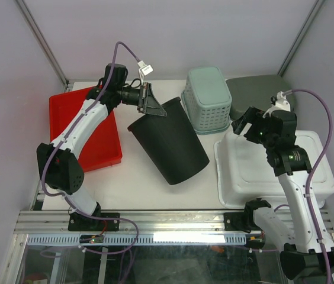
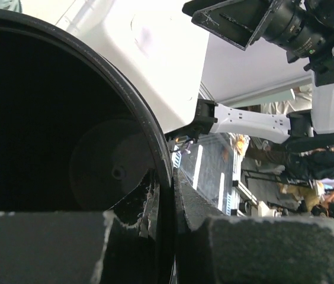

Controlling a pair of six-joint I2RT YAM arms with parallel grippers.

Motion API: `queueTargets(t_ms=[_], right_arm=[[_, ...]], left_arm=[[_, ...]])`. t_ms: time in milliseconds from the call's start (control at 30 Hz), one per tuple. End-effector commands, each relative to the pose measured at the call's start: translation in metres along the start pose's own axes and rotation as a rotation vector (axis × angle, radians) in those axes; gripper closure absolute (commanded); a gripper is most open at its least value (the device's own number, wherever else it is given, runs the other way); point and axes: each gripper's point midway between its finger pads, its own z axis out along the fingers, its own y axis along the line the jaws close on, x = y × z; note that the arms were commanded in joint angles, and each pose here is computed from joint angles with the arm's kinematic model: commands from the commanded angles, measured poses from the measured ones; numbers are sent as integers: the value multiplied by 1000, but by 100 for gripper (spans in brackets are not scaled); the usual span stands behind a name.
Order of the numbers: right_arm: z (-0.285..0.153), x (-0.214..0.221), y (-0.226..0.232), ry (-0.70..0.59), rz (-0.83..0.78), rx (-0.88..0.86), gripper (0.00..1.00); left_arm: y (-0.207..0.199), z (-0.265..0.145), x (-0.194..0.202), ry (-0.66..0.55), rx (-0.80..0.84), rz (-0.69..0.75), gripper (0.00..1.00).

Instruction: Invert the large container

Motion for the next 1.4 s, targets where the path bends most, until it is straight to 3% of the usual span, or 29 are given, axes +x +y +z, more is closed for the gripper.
queueTargets(t_ms=[0,133,200,367,533,767,1033,1367], right_arm=[[-8,-3,38,-28,-110,-241,19],[-20,13,70,-15,-191,-460,22],[-27,25,85,2,-217,-543,23],[-36,64,111,121,-283,-651,23],[-39,93,120,192,-342,-659,22],[-35,99,112,205,-335,-586,21],[-28,79,84,142,-183,-357,20],[-43,75,52,154,-18,-166,19]], left_arm=[[-2,8,-3,25,122,60,100],[36,17,-4,24,77,51,100],[54,18,-8,16,41,54,86],[87,19,-18,-6,-111,90,29],[92,8,-34,-49,-254,155,8],[88,-16,-61,-138,-436,262,1],[62,-20,-72,-216,-476,400,7],[49,-23,-70,-286,-531,552,1]])
